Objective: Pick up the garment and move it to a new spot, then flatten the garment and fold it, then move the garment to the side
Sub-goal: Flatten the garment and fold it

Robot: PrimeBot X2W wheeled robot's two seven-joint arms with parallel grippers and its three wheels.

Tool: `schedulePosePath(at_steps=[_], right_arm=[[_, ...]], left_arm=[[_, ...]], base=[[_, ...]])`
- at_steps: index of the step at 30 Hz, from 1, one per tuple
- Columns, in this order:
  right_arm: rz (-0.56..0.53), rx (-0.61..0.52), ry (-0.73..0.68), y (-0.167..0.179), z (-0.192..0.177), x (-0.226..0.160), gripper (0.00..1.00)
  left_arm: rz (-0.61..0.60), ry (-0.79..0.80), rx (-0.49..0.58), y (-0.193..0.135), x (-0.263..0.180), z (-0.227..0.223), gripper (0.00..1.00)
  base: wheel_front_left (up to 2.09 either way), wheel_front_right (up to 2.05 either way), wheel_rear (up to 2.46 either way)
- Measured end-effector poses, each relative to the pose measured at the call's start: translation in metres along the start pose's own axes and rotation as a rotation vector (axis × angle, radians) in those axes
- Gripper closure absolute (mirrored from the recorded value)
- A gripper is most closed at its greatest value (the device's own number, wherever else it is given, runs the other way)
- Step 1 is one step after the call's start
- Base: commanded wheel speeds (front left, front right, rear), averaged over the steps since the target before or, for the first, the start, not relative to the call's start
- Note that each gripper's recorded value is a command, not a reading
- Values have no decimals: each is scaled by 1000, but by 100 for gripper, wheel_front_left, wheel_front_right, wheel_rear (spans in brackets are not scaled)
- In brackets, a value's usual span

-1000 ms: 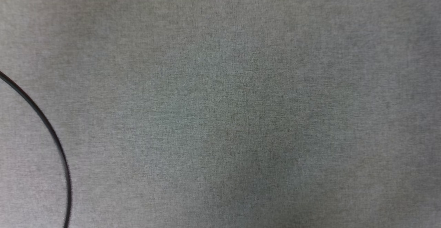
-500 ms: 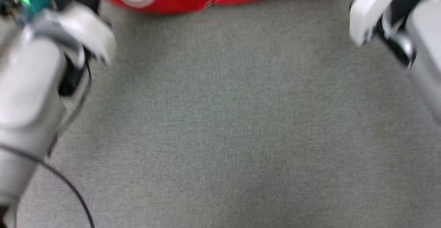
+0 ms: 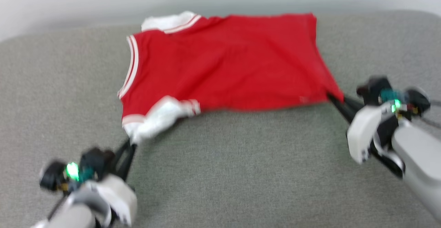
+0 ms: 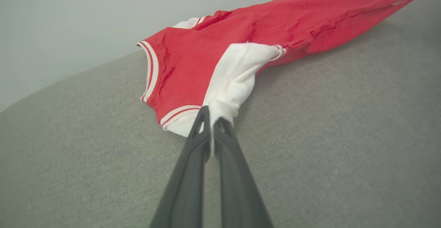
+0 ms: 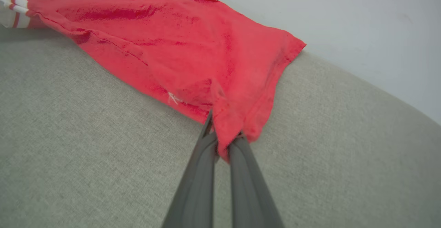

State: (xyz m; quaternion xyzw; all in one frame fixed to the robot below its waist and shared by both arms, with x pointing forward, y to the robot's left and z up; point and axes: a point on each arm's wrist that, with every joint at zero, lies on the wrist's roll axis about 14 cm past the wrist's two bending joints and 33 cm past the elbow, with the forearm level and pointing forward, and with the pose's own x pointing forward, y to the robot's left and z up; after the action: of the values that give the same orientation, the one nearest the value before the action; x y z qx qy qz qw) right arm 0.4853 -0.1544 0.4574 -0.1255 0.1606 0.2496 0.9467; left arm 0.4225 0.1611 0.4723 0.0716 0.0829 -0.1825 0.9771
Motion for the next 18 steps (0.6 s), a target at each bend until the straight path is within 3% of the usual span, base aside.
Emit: schedulePosePath(at_steps=[18], right_arm=[[28, 127, 207, 50, -107, -134, 100]], left_arm=[[27, 272, -255, -83, -147, -79, 100]], base=[[0, 0, 0]])
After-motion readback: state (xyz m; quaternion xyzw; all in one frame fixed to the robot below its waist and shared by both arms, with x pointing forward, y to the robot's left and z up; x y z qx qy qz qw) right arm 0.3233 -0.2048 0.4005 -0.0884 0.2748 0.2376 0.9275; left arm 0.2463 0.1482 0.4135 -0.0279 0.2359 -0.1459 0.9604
